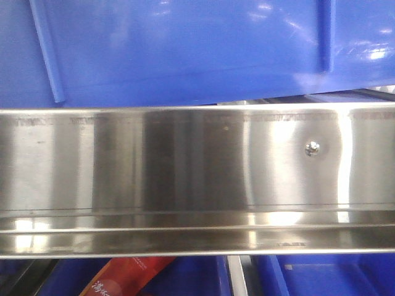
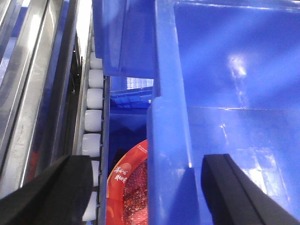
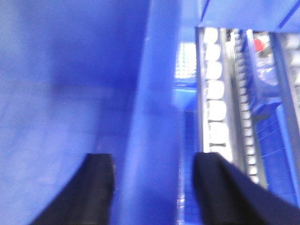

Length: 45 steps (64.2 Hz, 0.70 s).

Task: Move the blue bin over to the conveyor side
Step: 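Close both grippers on the blue bin's side walls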

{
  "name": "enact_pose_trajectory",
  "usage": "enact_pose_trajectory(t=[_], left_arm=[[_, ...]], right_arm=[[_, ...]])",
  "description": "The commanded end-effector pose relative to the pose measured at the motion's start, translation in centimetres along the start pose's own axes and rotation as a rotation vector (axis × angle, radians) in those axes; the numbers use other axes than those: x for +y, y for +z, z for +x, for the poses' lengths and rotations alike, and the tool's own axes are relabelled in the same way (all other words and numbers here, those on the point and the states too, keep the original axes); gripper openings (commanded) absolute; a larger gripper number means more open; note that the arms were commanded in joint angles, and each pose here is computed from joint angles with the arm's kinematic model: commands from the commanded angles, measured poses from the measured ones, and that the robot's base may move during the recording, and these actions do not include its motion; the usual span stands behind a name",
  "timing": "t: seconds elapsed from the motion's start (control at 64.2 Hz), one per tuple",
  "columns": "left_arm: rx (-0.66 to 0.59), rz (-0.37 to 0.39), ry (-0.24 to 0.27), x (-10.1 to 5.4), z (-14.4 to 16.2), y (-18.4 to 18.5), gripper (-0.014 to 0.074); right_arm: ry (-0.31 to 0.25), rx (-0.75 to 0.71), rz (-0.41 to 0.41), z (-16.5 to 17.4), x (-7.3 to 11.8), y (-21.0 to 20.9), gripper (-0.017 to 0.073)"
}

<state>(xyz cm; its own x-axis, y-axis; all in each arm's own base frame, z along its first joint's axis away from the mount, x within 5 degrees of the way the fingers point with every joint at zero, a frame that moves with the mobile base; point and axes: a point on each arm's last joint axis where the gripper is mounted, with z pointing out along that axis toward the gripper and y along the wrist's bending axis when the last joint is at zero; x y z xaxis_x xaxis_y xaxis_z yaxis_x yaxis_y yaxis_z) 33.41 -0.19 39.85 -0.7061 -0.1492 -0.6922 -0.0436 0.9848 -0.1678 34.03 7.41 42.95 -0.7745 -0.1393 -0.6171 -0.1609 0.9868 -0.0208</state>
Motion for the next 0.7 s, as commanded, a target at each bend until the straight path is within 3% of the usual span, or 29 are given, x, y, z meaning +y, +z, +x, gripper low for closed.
enact_pose_trajectory(t=[0.0,0.187,0.468,0.686], left_arm=[[-0.010,0.001,0.000,0.0,-0.2,-0.1,0.0393],[-0.030,0.014,-0.010,-0.1,-0.4,-0.1,0.0393],[0.007,0.039,0.018,-1.3,0.1,0.1,0.0393],[0.062,0.032,0.017,-1.2,0.5,1.3,0.0386]], right_arm=[[-0.014,-0.003,0.011,0.0,-0.1,0.2,0.0180],[-0.015,-0.003,0.014,0.0,-0.1,0.2,-0.0105],[-0.015,-0.003,0.014,0.0,-0.1,0.2,-0.0078],[-0.015,-0.003,0.014,0.0,-0.1,0.2,-0.0078]])
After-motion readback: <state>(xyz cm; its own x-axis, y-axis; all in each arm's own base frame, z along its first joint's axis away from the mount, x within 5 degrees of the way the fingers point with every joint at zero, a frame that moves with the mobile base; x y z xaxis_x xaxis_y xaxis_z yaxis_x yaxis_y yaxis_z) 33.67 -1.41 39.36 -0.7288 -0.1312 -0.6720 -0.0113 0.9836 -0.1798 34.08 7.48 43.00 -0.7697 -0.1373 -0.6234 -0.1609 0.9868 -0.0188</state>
